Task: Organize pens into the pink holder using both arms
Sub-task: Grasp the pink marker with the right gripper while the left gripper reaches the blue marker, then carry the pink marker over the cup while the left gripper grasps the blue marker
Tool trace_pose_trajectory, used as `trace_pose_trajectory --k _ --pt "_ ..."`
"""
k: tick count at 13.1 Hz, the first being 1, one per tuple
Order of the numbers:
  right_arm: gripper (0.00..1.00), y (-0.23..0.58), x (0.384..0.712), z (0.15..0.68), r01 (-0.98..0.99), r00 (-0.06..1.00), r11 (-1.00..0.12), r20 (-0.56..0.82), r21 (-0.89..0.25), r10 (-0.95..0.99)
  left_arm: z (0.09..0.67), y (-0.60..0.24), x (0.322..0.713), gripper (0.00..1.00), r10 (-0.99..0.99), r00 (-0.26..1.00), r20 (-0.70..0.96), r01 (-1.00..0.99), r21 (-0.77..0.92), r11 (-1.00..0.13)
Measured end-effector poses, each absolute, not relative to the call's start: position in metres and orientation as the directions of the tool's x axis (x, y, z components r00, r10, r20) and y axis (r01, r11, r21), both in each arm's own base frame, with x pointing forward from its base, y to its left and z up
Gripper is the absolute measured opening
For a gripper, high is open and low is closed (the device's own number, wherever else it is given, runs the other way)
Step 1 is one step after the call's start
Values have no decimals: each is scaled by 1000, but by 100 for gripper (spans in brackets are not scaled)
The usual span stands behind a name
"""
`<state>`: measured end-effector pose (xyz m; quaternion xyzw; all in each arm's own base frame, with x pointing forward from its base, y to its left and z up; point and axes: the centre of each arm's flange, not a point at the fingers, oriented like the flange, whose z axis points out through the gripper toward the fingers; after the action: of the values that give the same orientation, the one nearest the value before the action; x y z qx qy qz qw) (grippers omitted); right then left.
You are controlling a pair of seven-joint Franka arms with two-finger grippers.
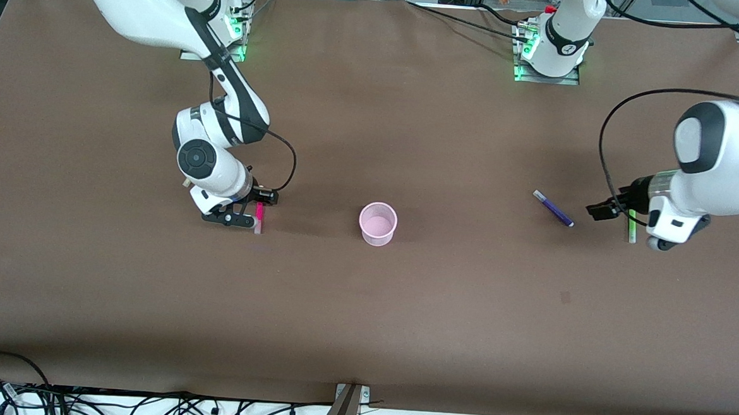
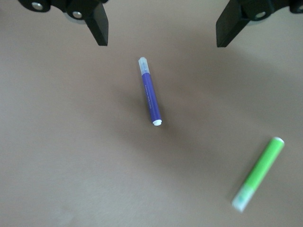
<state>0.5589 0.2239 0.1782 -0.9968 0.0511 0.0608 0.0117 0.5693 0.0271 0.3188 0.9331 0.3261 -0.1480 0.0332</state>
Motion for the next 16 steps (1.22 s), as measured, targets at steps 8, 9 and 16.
trace_pose_trajectory --k 8,9,16 --pt "17 246 565 210 -283 917 -958 -304 -35 -260 197 2 533 100 705 681 -198 708 -66 -703" --pt "17 261 571 233 -332 882 -940 -378 -73 -283 190 -3 532 100 702 686 -193 704 -68 -707" --pt "17 356 591 288 -770 508 -580 -804 -265 -308 167 -9 529 62 699 689 -190 699 -82 -711"
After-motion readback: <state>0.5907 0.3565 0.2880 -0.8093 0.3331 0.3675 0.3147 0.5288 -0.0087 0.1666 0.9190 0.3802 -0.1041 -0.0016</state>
